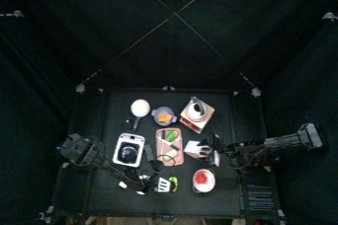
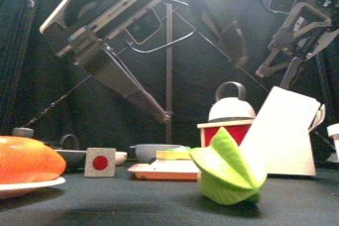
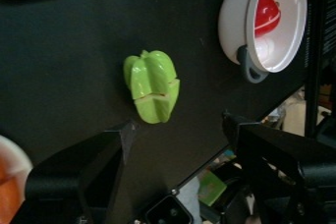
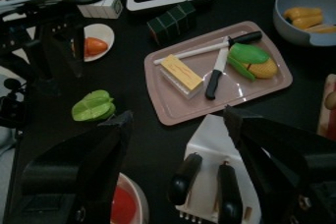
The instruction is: Grab pot lid
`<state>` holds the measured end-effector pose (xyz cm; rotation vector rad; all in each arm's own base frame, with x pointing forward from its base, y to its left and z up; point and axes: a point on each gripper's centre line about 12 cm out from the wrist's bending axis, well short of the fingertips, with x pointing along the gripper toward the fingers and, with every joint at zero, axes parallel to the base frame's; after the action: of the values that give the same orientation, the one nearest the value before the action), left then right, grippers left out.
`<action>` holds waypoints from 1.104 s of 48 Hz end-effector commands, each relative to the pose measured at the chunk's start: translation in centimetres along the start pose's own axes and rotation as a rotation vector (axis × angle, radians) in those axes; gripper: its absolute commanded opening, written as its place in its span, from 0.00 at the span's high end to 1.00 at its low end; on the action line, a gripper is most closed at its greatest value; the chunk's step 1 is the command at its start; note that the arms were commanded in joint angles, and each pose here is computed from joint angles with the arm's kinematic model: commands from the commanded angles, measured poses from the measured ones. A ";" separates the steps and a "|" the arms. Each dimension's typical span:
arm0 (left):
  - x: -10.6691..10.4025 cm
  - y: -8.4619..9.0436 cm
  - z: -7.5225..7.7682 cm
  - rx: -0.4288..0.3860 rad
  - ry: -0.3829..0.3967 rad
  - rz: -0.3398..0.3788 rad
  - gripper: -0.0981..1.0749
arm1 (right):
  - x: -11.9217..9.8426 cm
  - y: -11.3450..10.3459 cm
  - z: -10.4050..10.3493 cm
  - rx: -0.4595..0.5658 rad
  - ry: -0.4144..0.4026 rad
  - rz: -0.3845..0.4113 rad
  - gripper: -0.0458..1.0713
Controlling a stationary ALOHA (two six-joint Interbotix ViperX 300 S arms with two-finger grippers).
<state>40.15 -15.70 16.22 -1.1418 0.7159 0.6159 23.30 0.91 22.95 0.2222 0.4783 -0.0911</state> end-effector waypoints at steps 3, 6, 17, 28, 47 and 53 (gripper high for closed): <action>-4.2 0.2 1.9 0.032 -0.012 -0.067 0.05 | -0.1 0.0 0.9 0.002 -0.027 0.000 0.04; -5.4 1.1 2.7 0.062 -0.024 -0.072 0.05 | -0.2 -0.1 1.0 0.005 -0.030 -0.005 0.04; -8.4 3.8 5.4 0.217 -0.091 -0.091 0.05 | -0.2 -0.3 1.3 0.011 -0.037 -0.010 0.04; -10.1 5.2 7.1 0.409 -0.189 -0.077 0.05 | -0.2 -0.2 1.4 0.024 -0.038 -0.010 0.04; -14.0 7.5 9.4 0.503 -0.222 0.010 0.05 | -0.2 -0.3 1.0 0.026 -0.030 -0.012 0.04; -14.1 9.5 9.8 0.533 -0.180 0.066 0.05 | -0.2 -0.4 1.0 0.024 -0.029 -0.013 0.04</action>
<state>26.56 -5.14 23.60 -0.5519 0.6957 0.5335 23.29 0.36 23.02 0.2379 0.4722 -0.1150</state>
